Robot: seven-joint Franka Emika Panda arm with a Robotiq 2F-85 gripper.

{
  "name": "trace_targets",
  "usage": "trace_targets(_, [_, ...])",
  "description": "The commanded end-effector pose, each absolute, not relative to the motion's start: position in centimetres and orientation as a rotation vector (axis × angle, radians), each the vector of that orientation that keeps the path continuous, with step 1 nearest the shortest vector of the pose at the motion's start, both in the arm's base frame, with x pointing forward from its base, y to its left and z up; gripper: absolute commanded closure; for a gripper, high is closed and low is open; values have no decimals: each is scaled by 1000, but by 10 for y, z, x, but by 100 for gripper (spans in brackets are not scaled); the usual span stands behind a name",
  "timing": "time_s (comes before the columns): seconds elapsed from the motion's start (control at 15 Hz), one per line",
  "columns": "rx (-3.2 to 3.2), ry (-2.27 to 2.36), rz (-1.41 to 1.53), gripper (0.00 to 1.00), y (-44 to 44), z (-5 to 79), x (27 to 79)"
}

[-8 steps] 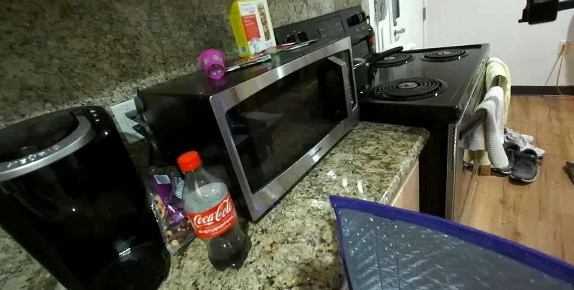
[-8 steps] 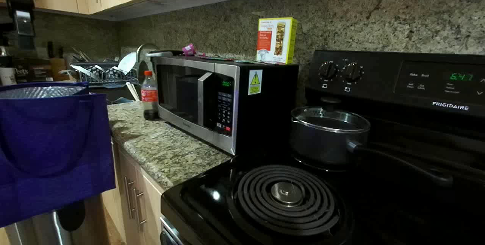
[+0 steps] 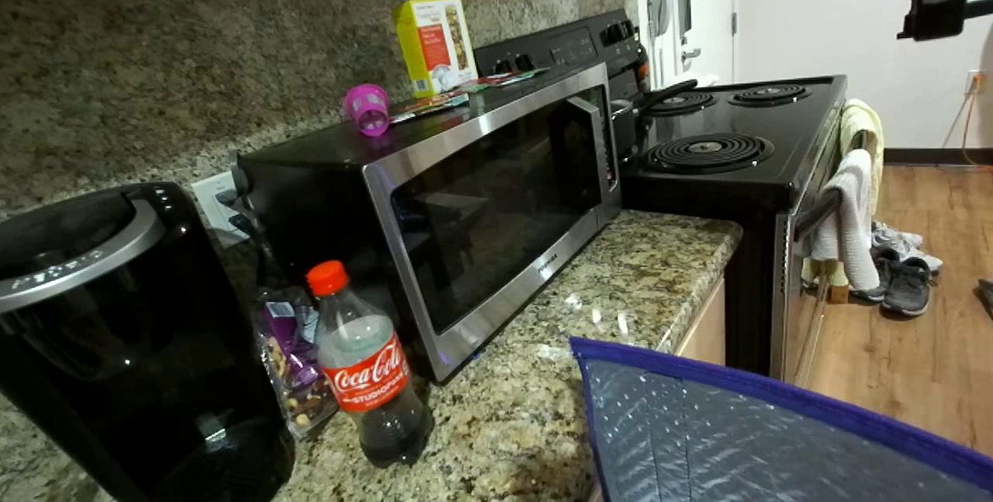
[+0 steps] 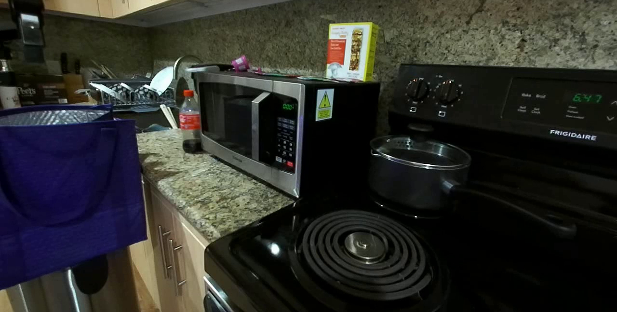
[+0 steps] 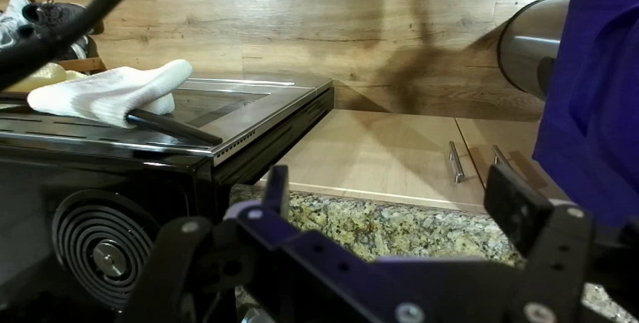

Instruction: Open the microwave door fully

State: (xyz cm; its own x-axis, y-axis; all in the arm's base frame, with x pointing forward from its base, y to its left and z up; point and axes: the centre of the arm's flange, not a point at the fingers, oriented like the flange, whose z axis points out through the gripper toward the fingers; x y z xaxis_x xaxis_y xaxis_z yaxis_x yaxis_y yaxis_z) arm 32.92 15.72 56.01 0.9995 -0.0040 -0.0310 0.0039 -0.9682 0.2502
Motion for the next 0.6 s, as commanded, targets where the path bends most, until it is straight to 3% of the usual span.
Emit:
trace_targets(0.0, [2933, -3, -36, 0, 153, 564, 351])
trace_targets(0.53, [2960, -50, 56, 0, 146, 572, 440])
